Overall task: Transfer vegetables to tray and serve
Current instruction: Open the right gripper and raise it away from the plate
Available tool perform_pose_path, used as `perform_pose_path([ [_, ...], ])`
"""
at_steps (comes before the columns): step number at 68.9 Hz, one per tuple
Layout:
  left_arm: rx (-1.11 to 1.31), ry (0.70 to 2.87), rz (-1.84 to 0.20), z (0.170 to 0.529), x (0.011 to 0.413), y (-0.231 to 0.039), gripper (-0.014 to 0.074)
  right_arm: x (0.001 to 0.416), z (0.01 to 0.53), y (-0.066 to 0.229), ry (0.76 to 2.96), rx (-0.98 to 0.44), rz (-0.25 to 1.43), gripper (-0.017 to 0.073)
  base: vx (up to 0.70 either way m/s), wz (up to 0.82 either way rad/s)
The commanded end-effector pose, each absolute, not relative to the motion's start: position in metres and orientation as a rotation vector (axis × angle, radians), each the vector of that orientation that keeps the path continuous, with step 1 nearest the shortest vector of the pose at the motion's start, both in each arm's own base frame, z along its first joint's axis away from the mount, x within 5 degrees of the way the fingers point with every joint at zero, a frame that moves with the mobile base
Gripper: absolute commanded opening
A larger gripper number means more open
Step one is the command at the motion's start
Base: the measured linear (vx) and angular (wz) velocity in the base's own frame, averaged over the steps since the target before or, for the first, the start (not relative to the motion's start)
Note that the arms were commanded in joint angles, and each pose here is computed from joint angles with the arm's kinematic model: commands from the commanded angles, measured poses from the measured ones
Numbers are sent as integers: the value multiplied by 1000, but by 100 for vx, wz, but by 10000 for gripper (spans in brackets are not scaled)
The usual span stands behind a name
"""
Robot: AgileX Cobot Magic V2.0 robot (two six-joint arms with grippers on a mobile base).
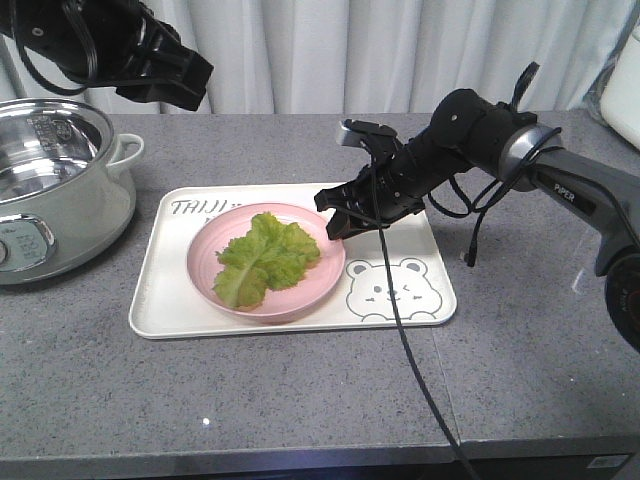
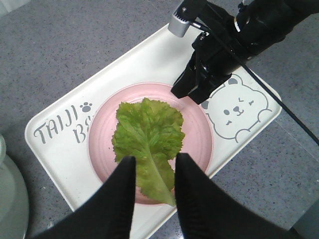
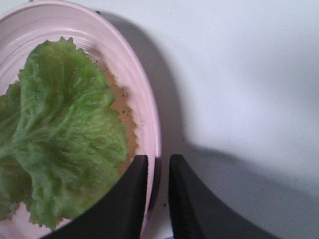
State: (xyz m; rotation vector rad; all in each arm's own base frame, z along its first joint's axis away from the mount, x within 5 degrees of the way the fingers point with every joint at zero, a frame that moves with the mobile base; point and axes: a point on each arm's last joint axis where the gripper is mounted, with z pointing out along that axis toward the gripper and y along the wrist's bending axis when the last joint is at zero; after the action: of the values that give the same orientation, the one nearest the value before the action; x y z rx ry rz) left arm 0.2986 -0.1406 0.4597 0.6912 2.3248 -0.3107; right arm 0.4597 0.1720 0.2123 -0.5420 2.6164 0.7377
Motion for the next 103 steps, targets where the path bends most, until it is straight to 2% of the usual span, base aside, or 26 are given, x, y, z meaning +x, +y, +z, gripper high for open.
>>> perform_pose_path([
  [1, 670, 2243, -342, 480, 285, -138, 189, 459, 258, 170, 2484, -530, 735, 259, 0, 0],
  [8, 656, 2249, -343, 480, 286, -138, 189, 459, 270, 170, 2466, -527, 734, 381, 0, 0],
  [14, 587, 2272, -333, 480, 287, -136, 189, 459, 290, 169, 2438, -512, 732, 440, 0, 0],
  [24, 446, 2302, -228, 479, 291, -126, 189, 452, 336, 158, 2397, -502, 661, 444, 0, 0],
  [32, 378, 2298, -100, 480, 295, -116, 189, 441, 371, 135, 2403, -452, 565, 441, 0, 0],
  [42, 301, 2295, -37, 480, 297, -110, 189, 429, 389, 99, 2495, -332, 417, 441, 0, 0],
  [46, 300, 2297, -30, 480, 299, -110, 189, 430, 392, 88, 2502, -252, 415, 441, 0, 0],
  [61, 240, 2370, -4, 460, 312, -101, 207, 431, 373, 79, 2577, -200, 418, 441, 0, 0],
  [80, 200, 2576, 4, 398, 330, -91, 267, 428, 317, 76, 2768, -233, 374, 441, 0, 0],
  [103, 202, 2721, -16, 340, 347, -95, 270, 426, 302, 74, 2816, -275, 332, 441, 0, 0],
])
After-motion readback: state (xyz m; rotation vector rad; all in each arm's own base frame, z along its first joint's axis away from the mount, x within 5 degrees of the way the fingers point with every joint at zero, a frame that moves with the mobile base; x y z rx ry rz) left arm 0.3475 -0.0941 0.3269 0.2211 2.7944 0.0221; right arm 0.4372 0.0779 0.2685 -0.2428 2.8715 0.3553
